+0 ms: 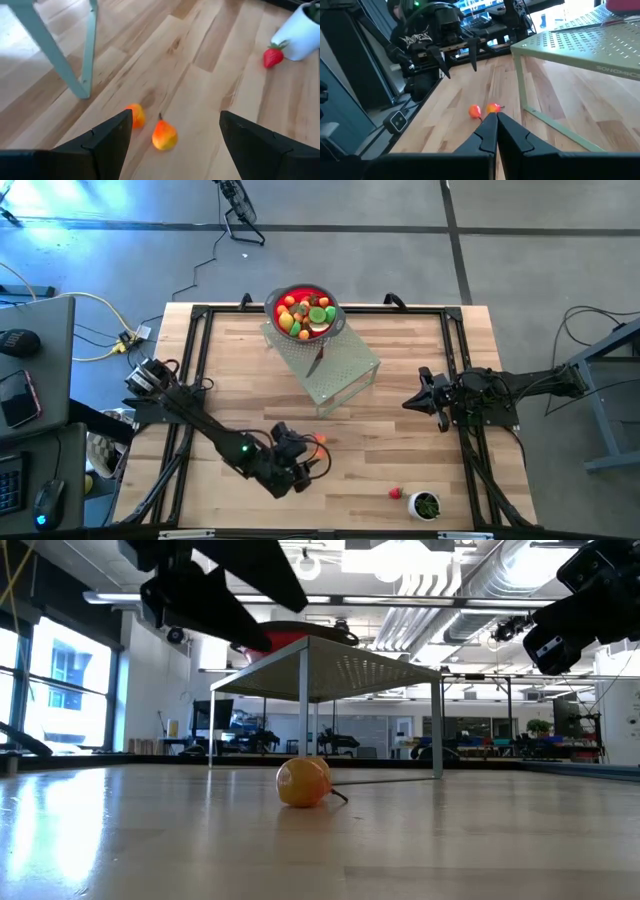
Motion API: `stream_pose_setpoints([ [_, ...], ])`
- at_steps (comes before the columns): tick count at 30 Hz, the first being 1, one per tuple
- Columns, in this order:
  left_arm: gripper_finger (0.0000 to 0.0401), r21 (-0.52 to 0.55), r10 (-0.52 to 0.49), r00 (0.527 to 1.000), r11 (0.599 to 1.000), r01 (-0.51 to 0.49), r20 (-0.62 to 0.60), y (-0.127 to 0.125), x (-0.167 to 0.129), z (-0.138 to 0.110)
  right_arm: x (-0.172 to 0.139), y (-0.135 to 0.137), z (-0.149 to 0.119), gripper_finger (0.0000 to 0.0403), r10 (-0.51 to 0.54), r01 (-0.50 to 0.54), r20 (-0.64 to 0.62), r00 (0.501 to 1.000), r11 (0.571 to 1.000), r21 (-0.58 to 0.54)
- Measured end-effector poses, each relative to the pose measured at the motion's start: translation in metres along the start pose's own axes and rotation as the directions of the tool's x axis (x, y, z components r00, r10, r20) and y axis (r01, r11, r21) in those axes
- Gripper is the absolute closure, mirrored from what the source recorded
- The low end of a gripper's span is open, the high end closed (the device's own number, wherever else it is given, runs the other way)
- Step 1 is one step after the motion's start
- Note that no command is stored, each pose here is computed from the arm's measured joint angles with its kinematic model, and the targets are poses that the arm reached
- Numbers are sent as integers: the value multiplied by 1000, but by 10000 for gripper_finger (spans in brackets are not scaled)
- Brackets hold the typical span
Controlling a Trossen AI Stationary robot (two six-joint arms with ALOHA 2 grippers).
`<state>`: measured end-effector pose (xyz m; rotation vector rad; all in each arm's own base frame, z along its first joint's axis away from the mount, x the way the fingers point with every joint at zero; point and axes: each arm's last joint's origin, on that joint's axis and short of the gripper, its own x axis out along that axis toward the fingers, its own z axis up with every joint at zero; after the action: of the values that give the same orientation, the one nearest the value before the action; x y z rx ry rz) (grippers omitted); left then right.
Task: Pick & Place Fruit
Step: Put the orange pear into the red strainer on the shelf
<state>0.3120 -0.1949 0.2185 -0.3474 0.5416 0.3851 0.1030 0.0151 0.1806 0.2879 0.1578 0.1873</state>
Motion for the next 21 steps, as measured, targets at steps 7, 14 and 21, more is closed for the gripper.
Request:
stream_pose_setpoints([
  [7,108,10,44,999,999,-44,-23,2,16,-18,0,0,0,401,0,0,1,1000,1000,0],
  [14,108,-4,43,999,999,-43,-27,-3,36,-37,0,0,0,401,-8,8,3,1000,1000,0],
  [21,108,-32,43,998,999,-44,-54,-4,46,-48,0,0,0,400,-6,6,2,1000,1000,0],
])
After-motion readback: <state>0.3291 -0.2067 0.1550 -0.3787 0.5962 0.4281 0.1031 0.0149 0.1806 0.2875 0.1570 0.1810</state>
